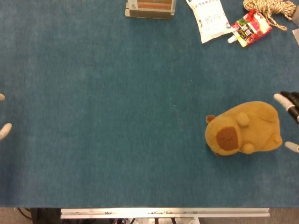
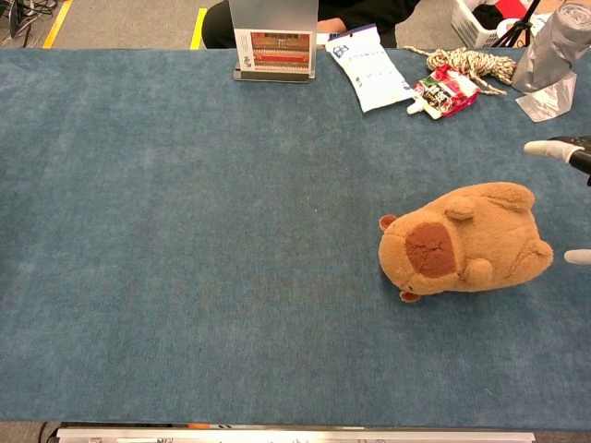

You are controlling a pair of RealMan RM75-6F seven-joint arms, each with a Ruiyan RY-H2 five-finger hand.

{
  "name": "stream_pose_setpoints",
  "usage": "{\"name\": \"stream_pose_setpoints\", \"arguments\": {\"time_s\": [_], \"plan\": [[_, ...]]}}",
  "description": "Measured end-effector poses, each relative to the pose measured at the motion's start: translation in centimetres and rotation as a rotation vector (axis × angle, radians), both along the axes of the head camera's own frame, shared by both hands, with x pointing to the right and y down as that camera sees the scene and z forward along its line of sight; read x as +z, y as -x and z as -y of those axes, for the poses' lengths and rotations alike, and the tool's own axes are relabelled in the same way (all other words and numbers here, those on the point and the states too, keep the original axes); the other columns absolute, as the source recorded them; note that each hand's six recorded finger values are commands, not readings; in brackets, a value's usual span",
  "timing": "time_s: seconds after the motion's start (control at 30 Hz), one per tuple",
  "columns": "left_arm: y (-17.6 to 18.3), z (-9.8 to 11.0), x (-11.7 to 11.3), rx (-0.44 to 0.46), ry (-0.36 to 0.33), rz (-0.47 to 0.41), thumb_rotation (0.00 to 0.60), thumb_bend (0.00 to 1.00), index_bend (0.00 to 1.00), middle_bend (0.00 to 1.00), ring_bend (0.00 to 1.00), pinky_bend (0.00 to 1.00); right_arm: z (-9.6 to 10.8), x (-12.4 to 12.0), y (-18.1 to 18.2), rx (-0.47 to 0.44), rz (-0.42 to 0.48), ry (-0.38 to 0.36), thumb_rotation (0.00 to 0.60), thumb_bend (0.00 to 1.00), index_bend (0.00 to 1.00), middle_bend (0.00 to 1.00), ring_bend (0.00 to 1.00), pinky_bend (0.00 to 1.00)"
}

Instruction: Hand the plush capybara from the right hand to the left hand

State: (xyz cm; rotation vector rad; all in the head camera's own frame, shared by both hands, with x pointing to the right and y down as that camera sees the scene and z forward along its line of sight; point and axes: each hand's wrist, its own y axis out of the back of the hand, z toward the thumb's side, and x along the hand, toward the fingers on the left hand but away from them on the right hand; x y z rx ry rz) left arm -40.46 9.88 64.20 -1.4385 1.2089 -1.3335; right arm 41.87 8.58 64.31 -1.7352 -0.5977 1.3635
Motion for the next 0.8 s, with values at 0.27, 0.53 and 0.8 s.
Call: {"name": "stream_pose_setpoints", "arguments": {"time_s": [0.27, 0.53, 0.8], "plan": [[0.2, -0.2, 0.3, -0.006, 0.012, 0.001, 0.6, 0.15, 0.35, 0.31, 0.32, 0.46, -0.8, 2.5, 0.8, -0.018, -0.014, 0.093, 0.6, 0.0, 0.04, 0.05, 0.05, 0.32], [0.3, -0.5, 0.4, -0.011, 0.016, -0.004, 0.6, 0.15, 0.35, 0.32, 0.33, 0.46, -1.0, 4.3, 1.0, -0.004, 0.001, 0.112, 0.6, 0.0, 0.04, 0.05, 0.05, 0.34], [0.2, -0.5, 0.7, -0.016, 0.028, -0.007, 0.6, 0.15, 0.35, 0.32, 0.33, 0.47, -0.3, 6.0, 1.1, 0.021, 0.045, 0.062, 0.6, 0.0, 0.14, 0.18, 0.22, 0.48]]}}
